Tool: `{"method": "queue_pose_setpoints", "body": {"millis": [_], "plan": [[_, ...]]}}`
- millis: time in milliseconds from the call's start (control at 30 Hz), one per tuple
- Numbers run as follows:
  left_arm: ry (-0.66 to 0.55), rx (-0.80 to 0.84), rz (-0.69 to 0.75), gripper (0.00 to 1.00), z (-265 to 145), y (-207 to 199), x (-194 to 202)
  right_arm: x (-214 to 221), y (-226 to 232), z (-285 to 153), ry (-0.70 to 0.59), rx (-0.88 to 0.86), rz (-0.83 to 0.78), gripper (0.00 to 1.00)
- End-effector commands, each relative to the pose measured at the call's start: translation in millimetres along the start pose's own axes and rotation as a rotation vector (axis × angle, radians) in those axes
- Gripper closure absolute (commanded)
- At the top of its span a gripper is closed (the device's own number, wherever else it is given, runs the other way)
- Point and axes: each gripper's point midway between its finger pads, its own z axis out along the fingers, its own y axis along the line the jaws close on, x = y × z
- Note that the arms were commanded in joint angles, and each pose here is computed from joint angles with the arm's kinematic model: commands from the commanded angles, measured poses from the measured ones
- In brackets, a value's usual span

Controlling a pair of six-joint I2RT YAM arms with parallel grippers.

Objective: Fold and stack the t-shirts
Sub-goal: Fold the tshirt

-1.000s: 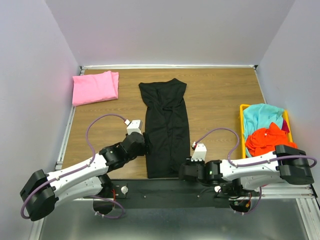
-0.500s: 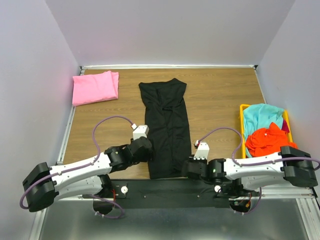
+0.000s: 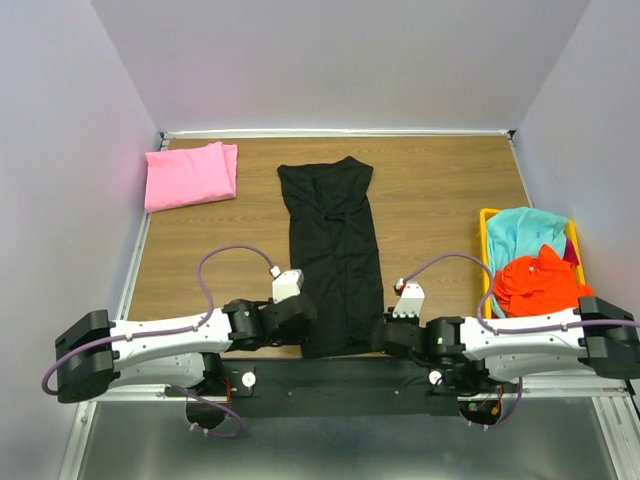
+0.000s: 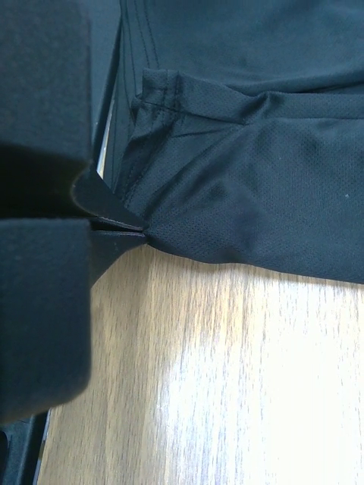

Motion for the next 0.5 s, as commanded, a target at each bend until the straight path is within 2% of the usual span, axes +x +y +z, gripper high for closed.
{"method": "queue_pose_setpoints", "body": {"millis": [0, 467], "plan": [[0.066, -0.043, -0.019, 0.45, 2.1, 4.8, 19.2, -8.1, -8.3, 1.5, -0.047, 0.011, 0.003, 0.98], [0.186, -0.043, -0.015, 0.50, 11.4, -2.3, 57.4, -4.4, -17.3, 1.4, -0.046, 0.002, 0.031, 0.98]]}}
